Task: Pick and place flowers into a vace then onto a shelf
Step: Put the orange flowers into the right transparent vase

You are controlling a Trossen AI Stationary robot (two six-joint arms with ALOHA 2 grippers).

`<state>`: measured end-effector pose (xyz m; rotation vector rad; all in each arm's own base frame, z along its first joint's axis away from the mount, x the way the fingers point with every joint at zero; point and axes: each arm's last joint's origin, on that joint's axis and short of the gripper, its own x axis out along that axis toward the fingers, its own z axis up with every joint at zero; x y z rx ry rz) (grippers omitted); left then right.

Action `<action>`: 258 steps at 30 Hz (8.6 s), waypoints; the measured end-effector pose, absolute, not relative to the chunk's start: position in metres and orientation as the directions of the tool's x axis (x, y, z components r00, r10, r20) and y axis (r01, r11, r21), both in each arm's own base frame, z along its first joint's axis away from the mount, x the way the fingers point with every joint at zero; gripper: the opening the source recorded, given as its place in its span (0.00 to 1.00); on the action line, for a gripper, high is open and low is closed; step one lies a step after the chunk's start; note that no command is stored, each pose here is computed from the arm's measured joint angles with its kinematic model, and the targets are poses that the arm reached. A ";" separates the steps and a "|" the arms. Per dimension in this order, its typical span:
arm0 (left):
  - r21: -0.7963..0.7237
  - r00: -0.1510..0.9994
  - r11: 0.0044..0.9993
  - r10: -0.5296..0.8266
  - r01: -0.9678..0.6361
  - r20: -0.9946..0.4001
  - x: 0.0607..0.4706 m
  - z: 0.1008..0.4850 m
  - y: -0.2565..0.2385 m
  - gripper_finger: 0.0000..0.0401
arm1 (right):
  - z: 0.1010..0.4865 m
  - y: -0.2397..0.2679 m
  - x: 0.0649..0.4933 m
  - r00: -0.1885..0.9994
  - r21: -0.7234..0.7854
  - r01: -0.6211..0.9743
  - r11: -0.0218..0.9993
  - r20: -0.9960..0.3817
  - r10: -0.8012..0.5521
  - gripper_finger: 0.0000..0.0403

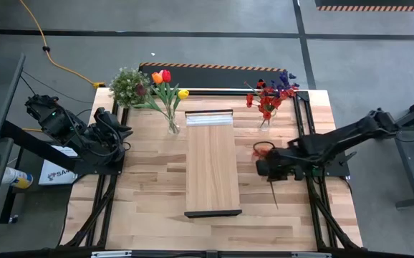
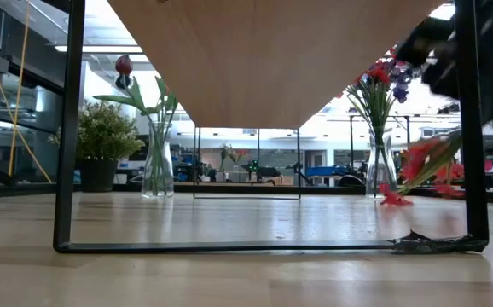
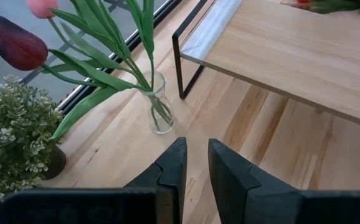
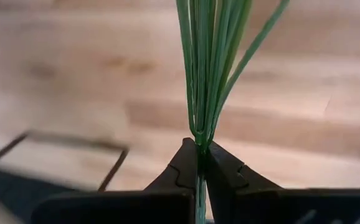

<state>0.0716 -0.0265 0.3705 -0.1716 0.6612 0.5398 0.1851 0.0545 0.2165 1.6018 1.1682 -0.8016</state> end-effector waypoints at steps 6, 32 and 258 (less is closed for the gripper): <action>0.028 0.662 0.844 0.440 -0.536 -0.606 0.072 0.371 -0.026 0.25 | 0.244 0.066 0.165 0.458 0.460 0.883 -0.094 -0.801 0.384 0.01; 0.021 0.668 0.827 0.469 -0.562 -0.578 0.072 0.372 -0.025 0.25 | 0.285 0.076 0.177 0.892 0.896 0.432 0.105 -0.442 0.098 0.01; -0.129 0.709 0.789 0.450 -0.600 -0.543 0.077 0.375 -0.029 0.25 | 0.245 -0.030 0.156 0.520 0.283 0.835 0.472 -0.125 -0.845 0.46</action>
